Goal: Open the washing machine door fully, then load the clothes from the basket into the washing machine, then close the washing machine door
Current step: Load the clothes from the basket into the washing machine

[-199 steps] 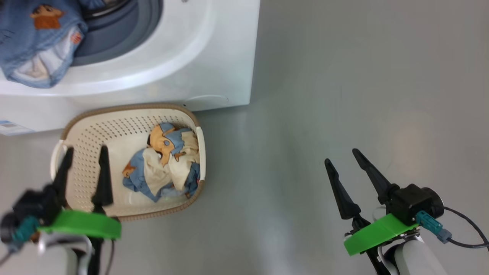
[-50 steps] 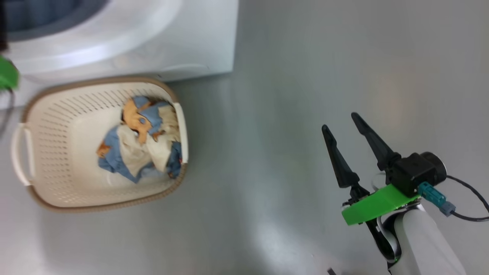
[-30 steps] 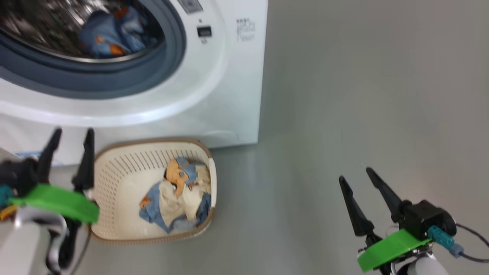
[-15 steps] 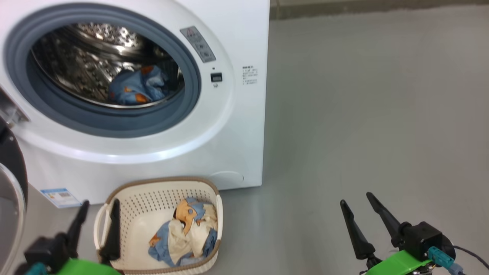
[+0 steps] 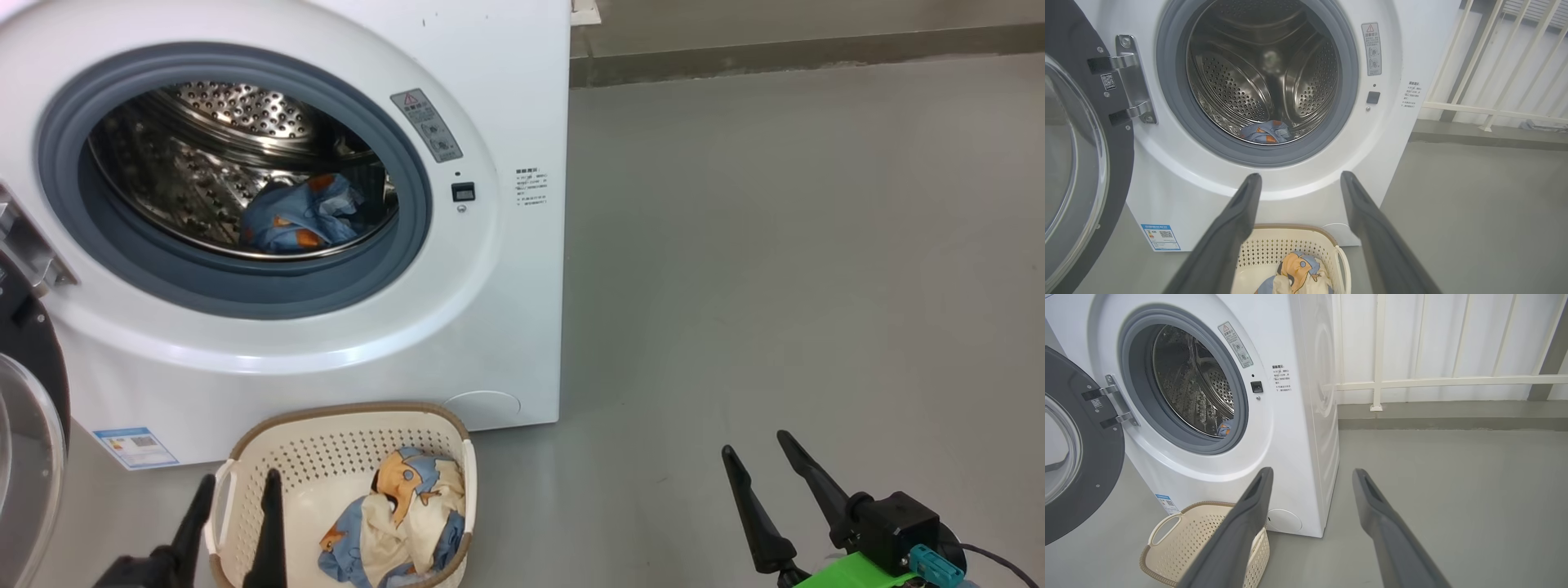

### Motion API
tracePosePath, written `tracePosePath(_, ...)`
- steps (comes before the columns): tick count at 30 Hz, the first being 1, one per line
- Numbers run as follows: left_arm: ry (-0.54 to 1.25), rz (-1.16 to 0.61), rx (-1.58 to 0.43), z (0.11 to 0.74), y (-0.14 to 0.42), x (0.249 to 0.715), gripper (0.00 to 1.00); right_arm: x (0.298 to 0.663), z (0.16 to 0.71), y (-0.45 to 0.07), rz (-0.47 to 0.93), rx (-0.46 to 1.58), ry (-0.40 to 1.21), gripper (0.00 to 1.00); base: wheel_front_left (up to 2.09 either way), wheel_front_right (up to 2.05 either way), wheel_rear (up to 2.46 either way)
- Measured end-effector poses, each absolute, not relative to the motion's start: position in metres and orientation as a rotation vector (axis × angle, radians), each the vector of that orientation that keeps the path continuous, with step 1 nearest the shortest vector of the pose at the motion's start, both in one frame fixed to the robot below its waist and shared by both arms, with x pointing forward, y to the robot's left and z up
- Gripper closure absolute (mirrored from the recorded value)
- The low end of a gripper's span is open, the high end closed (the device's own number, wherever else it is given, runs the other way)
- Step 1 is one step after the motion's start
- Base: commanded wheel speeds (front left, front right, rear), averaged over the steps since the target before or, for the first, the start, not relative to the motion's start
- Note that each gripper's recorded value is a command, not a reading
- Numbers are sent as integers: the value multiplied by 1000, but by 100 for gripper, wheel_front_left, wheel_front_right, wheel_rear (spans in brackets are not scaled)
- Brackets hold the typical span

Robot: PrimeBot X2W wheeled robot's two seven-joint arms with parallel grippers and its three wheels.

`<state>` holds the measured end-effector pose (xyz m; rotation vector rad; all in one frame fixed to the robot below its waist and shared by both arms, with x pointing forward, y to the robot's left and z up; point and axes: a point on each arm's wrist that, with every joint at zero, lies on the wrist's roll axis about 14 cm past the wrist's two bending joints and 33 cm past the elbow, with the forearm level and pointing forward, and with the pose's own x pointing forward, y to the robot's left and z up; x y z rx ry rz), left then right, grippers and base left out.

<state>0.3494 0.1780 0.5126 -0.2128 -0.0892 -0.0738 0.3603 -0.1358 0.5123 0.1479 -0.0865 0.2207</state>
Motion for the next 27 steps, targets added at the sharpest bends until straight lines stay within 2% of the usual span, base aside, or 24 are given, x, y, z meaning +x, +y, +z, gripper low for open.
tracePosePath(27,-79,-69,-218,505,174,343,0,358,515,-134,222,152,-94,0,0,0,0)
